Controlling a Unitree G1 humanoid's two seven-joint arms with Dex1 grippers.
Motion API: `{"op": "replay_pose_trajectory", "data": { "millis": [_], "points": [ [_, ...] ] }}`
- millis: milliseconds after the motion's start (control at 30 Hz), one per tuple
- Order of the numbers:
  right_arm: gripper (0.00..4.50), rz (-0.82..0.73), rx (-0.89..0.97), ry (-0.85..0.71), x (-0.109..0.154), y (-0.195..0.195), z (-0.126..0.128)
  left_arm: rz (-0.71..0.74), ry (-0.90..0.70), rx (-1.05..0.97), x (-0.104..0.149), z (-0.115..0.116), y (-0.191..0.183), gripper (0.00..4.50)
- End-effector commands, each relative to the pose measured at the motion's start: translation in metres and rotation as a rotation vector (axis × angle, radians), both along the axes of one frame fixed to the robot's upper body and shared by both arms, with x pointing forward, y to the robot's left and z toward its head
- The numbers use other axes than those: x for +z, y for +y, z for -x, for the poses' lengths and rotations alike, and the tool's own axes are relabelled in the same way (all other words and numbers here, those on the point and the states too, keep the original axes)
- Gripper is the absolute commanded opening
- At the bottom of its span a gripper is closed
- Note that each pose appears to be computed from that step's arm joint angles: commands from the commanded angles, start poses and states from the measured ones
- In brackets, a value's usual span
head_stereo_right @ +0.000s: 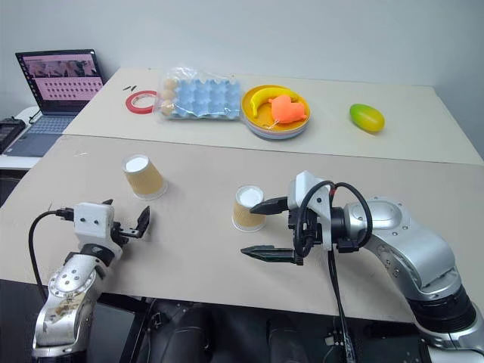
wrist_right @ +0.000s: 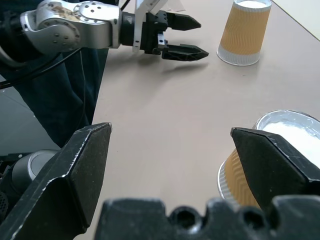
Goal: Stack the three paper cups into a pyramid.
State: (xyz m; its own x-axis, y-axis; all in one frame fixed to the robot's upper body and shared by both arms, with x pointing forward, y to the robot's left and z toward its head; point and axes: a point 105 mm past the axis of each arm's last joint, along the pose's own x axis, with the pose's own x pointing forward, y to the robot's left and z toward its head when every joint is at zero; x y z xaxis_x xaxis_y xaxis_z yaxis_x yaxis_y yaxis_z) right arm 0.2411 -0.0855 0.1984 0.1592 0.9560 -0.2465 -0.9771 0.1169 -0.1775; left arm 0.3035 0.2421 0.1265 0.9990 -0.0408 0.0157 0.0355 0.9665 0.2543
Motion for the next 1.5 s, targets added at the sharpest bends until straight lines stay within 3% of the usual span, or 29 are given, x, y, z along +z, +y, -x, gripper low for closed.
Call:
{"op": "replay_pose_trajectory", "data": {
  "millis": [33,367,667,1300,1400,1433,1500],
  "points": [
    [4.5,-0.016,0.015,-0.041,0.008,0.004,0.008,-0.018,-0.056,-0.049,0.012,-0.015,0.002,4.46],
    [4.5,-0.033,-0.01,-0.044,0.008,0.003,0.011,-0.006,-0.134,-0.163,0.029,-0.044,-0.011,4.46],
    [4.5,-0.039,-0.017,-0.041,0.007,0.005,0.011,0.018,-0.241,-0.201,0.074,-0.059,-0.022,4.46],
    [4.5,-0.039,-0.017,-0.038,0.007,0.006,0.01,0.092,-0.165,-0.181,0.06,-0.057,-0.02,4.46],
    [4.5,-0.038,-0.018,-0.039,0.007,0.005,0.01,0.105,-0.154,-0.179,0.058,-0.057,-0.019,3.77],
    [4.5,-0.038,-0.018,-0.039,0.007,0.005,0.01,0.111,-0.147,-0.175,0.057,-0.058,-0.018,3.28],
    [4.5,-0.037,-0.018,-0.039,0.007,0.005,0.01,0.136,-0.131,-0.168,0.054,-0.059,-0.017,2.73]
  ]
}}
